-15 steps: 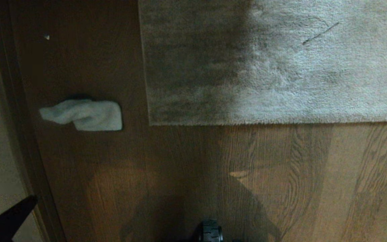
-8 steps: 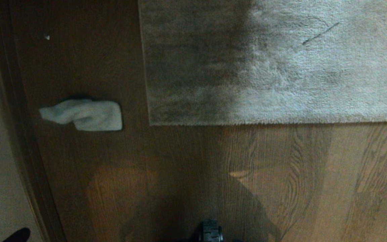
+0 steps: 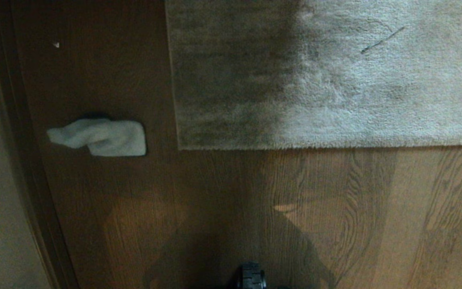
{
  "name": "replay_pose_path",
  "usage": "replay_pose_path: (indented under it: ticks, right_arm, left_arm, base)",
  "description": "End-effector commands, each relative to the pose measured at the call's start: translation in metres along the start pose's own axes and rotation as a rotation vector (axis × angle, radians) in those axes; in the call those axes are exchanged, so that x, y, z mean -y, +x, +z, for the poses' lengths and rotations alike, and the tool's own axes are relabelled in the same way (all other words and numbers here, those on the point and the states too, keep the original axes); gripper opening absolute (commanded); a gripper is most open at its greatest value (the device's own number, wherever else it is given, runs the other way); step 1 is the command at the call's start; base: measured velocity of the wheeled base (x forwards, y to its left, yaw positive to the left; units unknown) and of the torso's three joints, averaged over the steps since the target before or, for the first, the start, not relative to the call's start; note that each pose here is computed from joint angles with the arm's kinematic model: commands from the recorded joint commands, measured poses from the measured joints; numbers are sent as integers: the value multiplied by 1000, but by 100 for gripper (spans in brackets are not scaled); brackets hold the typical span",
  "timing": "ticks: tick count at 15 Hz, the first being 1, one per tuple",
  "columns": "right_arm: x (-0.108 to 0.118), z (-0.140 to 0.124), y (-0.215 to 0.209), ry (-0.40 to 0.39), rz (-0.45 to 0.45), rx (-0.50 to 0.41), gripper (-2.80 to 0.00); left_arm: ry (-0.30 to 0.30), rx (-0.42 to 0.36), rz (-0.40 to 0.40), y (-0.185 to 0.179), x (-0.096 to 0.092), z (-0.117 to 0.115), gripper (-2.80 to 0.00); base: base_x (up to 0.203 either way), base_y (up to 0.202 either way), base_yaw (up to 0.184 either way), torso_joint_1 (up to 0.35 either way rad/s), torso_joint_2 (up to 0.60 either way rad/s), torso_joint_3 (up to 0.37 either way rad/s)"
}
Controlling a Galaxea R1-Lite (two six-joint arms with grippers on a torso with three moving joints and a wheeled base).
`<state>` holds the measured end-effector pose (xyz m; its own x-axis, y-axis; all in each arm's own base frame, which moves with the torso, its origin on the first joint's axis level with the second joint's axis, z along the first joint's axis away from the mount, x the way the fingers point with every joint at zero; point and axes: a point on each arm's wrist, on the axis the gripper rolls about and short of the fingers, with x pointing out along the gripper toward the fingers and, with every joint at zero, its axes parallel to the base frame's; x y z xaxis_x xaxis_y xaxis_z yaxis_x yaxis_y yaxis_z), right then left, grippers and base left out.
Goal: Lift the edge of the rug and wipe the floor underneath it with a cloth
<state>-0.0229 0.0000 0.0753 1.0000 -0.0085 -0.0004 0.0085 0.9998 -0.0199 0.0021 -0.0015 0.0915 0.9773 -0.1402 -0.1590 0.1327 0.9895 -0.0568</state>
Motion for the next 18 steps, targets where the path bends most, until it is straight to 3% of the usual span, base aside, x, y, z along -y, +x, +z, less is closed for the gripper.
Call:
replay_pose_path:
  ticks: [1,3,11,18]
  right_arm:
    - [0,0,0,-1,-1,-1,-280]
    - [0,0,0,0,-1,-1,-280]
    - [0,0,0,-1,-1,-1,-280]
    - [0,0,0,-1,-1,-1,-280]
  left_arm:
    - [5,-29,2,0,0,-3,-280]
    - [3,-33,30,-2,0,-6,-280]
    - [5,166,137,-22,1,-20,-280]
    - [9,166,136,-22,1,-20,-280]
  base:
    - [0,0,0,0,0,0]
    - [0,0,0,0,0,0]
    - [0,0,0,0,0,0]
    - [0,0,0,0,0,0]
